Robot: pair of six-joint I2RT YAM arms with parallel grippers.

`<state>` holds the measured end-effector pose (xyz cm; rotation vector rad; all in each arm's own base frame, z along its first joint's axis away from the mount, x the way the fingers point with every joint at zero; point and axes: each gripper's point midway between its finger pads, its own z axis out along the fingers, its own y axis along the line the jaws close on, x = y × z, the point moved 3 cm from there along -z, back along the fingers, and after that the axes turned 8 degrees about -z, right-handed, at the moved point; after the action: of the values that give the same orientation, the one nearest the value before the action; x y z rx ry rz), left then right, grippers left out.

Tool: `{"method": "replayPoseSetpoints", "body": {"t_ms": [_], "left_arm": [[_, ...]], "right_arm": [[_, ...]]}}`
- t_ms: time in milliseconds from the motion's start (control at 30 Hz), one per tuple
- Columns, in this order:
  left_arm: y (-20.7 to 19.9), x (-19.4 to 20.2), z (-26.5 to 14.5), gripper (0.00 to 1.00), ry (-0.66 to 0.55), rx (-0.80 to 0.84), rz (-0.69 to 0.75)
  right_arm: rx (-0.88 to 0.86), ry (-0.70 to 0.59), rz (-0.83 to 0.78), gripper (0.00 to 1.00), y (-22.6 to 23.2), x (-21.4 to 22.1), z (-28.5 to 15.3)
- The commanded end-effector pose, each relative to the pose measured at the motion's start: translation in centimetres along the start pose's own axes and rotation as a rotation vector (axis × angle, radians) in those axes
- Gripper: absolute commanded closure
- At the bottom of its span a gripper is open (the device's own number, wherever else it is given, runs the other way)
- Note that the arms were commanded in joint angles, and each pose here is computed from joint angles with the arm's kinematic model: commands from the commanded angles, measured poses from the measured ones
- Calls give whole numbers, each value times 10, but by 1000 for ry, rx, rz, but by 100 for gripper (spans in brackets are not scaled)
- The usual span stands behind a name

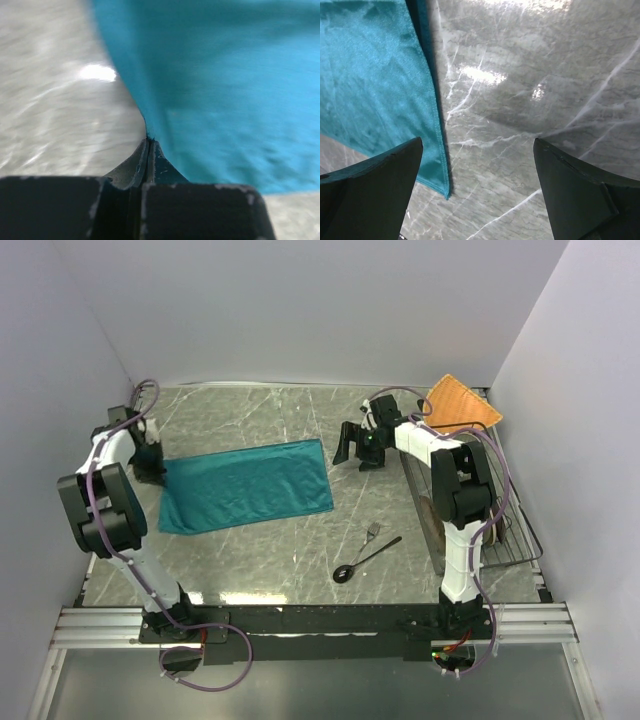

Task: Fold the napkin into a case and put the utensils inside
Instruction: Pick up the rectangle-folded napkin at the center of the board, then fold the rectangle-folded napkin at the center of the board.

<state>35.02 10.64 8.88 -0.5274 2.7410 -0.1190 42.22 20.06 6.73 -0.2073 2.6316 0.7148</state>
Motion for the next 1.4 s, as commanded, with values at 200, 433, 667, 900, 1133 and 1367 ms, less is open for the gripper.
{"method": "replayPoseSetpoints", "body": {"t_ms": [200, 433, 667, 900, 1133, 1367], "left_arm": [[-147, 9, -15, 99, 95, 400, 71], [-232, 18, 12, 99, 156, 542, 97], [-297, 33, 26, 99, 228, 648, 95], [-342, 55, 33, 99, 286, 720, 58], [-362, 64, 41, 99, 322, 752, 26], [-377, 71, 42, 99, 337, 778, 38]], "right_arm": [[-76, -39, -18, 0, 15, -12, -26], [-84, -18, -28, 0, 14, -6, -32], [-103, -4, 23, 0, 11, 3, -25], [-131, -11, 60, 0, 13, 4, -18], [-151, -4, 84, 0, 13, 3, -9], [-145, -8, 98, 0, 11, 2, -5]]}}
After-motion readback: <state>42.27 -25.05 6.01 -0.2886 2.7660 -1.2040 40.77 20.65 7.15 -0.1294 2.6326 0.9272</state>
